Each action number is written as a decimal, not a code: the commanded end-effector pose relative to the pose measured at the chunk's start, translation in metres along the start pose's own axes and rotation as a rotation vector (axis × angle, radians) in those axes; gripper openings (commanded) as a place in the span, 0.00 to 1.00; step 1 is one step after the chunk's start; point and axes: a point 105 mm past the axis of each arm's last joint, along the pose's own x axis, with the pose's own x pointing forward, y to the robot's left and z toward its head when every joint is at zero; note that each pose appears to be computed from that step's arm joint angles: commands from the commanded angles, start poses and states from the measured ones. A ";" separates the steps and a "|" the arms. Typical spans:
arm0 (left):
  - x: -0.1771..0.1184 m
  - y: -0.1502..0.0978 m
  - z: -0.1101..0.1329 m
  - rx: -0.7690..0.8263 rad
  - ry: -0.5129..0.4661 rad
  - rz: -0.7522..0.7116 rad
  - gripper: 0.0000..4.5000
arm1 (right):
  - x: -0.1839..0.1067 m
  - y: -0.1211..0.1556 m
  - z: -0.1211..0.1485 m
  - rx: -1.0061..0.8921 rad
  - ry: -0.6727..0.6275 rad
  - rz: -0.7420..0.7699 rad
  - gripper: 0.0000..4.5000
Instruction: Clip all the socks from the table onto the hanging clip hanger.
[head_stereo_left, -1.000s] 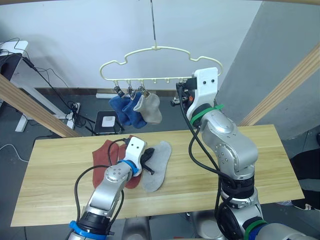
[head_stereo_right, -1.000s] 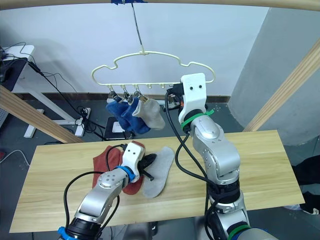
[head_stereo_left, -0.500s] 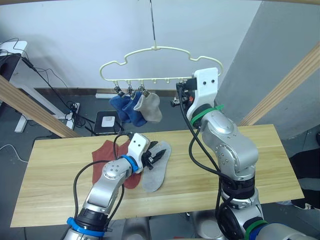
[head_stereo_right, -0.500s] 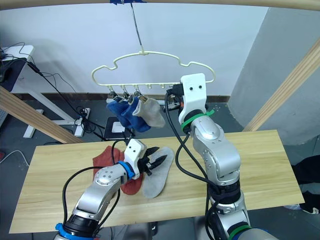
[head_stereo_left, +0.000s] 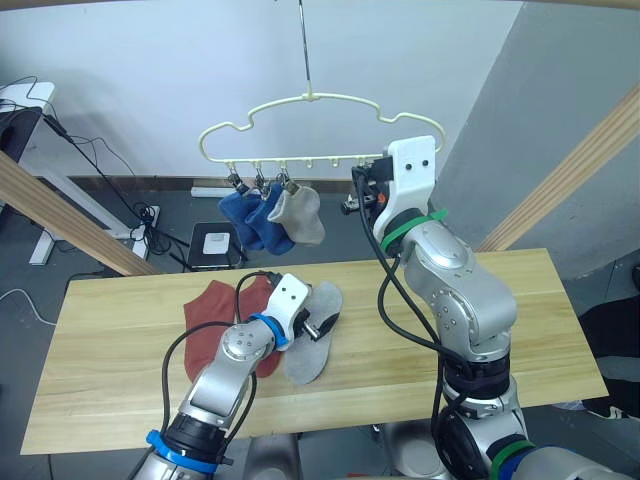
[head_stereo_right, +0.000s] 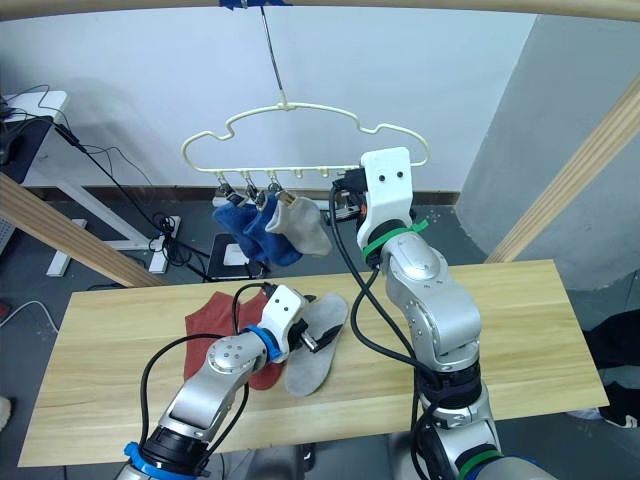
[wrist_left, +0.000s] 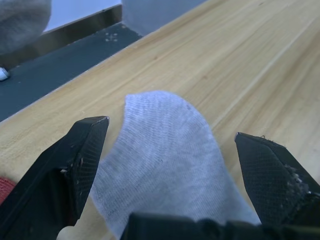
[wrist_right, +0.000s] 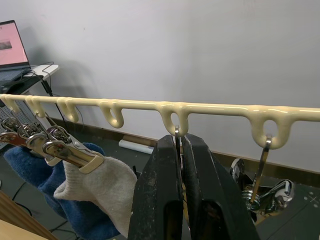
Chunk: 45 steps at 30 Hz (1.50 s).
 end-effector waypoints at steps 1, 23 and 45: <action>0.003 -0.007 -0.004 -0.001 0.028 -0.006 0.99 | -0.004 0.003 0.009 -0.003 -0.045 0.005 0.00; 0.007 -0.010 -0.015 -0.042 0.111 -0.019 0.91 | -0.004 0.007 0.008 0.016 -0.042 0.014 0.00; -0.001 0.000 0.012 0.029 -0.063 0.007 0.00 | -0.004 0.008 0.007 0.027 -0.039 0.017 0.00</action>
